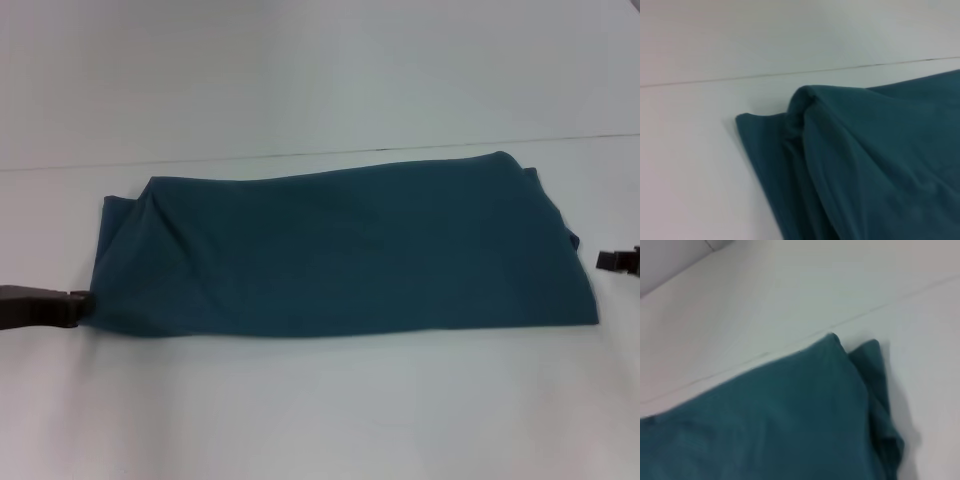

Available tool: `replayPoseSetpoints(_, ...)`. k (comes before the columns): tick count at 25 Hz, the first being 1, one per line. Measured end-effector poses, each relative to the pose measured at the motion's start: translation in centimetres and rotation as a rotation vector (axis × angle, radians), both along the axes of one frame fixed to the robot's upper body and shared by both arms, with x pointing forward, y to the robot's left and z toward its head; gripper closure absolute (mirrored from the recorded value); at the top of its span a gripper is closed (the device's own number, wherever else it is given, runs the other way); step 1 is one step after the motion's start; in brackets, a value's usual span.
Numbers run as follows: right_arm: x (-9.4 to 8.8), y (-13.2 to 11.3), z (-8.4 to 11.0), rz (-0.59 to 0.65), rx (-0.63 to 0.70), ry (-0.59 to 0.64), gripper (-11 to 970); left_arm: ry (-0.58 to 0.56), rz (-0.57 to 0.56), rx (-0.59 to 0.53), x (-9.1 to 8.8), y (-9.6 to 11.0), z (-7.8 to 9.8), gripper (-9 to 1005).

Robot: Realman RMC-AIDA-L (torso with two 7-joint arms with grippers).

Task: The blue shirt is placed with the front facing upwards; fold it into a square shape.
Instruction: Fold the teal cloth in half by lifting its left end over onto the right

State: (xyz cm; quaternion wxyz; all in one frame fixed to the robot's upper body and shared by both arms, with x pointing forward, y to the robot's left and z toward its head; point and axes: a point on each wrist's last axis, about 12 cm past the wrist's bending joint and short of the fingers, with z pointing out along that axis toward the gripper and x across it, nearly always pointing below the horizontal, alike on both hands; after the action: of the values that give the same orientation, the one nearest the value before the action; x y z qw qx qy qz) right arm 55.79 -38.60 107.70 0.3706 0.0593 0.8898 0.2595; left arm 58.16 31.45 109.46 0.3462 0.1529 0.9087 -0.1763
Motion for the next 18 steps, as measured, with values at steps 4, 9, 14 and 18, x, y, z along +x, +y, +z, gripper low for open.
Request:
replayPoseSetpoints(4,0.1,-0.4,1.3,0.006,0.028,-0.051,894,0.001,0.018,-0.011,0.1,0.2,0.6,982)
replayPoseSetpoints(9,0.0,-0.9,3.2,0.007,0.059,-0.132,800,-0.024,0.086,-0.026,0.3,1.1,1.6,820)
replayPoseSetpoints(14,-0.1,-1.0,3.9,0.024,0.071,-0.180,574,-0.031,0.122,-0.042,0.0,1.9,1.8,662)
replayPoseSetpoints(18,-0.2,-0.8,4.1,0.043,0.092,-0.209,366,-0.006,0.122,-0.073,-0.6,1.9,1.6,546)
